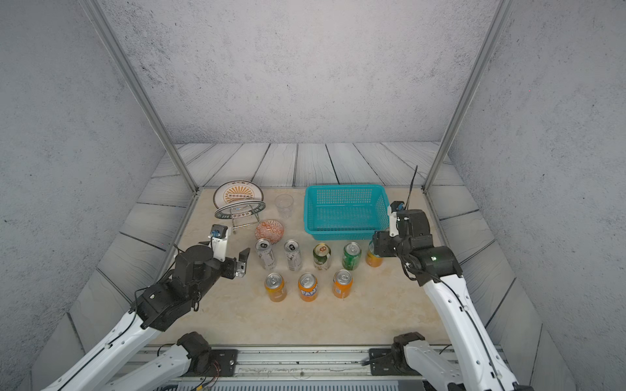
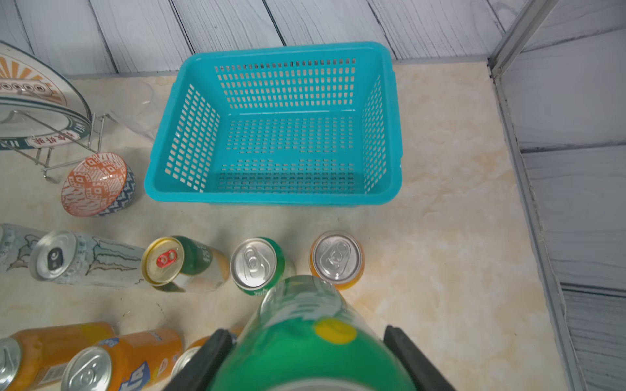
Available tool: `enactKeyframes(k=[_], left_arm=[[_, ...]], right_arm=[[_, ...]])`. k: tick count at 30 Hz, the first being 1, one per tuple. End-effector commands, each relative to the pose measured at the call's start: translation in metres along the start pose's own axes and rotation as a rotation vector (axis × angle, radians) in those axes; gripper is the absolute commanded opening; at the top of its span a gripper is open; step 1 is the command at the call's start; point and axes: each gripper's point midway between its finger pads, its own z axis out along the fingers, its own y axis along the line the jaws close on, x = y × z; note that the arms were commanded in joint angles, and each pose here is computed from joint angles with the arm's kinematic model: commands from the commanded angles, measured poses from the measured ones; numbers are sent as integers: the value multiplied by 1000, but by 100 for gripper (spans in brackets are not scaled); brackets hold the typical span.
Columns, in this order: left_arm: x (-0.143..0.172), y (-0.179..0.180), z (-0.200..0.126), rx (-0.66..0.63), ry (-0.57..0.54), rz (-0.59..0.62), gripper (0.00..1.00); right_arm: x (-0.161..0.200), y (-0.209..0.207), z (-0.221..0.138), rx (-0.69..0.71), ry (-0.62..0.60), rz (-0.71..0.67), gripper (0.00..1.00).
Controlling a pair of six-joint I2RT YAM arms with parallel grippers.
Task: Take out the drinks from the basket
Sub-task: Place the drink at the center of the board.
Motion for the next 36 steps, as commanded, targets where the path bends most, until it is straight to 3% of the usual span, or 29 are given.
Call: enactKeyframes(k=[1,23,36], left_arm=[[1,2,2,-11,-7,-18,99],[3,2,5,-17,6,-9,99],[4,2,6,-16,10,-8,99]], right_arm=[[3,-3,-10,8,-45,31,60],[102,-4,79,10,162,140,59],[129,0,112,51,242,107,59]])
